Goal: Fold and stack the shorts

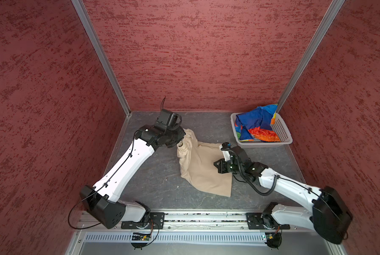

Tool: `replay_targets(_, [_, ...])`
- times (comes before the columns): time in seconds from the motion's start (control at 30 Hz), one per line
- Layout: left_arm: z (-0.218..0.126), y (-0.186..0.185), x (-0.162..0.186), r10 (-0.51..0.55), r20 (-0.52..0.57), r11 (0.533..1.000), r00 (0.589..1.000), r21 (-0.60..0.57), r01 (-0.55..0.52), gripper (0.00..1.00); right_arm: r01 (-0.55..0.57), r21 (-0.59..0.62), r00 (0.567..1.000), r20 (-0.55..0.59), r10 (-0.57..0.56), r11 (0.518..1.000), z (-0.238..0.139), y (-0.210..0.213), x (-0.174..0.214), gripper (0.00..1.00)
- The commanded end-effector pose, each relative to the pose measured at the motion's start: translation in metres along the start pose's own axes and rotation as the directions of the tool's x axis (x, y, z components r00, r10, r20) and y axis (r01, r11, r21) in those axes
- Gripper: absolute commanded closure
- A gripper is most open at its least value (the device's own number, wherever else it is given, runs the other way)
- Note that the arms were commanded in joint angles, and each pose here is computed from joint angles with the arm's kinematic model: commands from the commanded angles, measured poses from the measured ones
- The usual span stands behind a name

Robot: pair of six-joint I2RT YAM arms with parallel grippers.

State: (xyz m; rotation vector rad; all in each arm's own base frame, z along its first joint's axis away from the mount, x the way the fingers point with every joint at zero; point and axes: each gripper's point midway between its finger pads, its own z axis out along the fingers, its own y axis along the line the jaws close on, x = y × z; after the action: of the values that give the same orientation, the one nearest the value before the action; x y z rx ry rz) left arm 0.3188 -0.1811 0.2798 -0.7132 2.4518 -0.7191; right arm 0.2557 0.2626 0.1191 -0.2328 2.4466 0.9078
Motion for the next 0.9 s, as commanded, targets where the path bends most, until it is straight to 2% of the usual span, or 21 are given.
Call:
replay_targets(0.0, [0.006, 0.016, 0.006, 0.020, -0.024, 0.998, 1.000, -0.058, -0.021, 1.00, -0.048, -0.165, 0.998, -0.039, 0.042, 0.985, 0.027, 0.030, -0.011, 1.00])
replay_targets(0.1, [0.008, 0.018, 0.008, 0.019, -0.036, 0.998, 0.999, -0.062, -0.021, 1.00, -0.087, -0.270, 0.995, -0.060, 0.074, 0.959, 0.055, 0.049, -0.024, 1.00])
replay_targets(0.33, [0.005, 0.018, 0.006, 0.014, -0.051, 0.999, 0.999, -0.045, -0.017, 1.00, -0.199, -0.382, 0.976, -0.156, 0.150, 0.903, 0.119, 0.061, -0.032, 1.00])
replay_targets(0.6, [-0.005, 0.006, -0.002, 0.017, -0.039, 1.000, 0.999, -0.009, -0.018, 1.00, -0.199, -0.318, 0.969, -0.203, 0.138, 0.927, 0.175, 0.059, -0.026, 1.00])
replay_targets(0.87, [-0.011, -0.003, -0.006, 0.016, -0.038, 1.000, 0.999, 0.021, -0.015, 1.00, -0.173, -0.414, 0.969, -0.235, 0.079, 0.894, 0.198, 0.113, -0.030, 1.00])
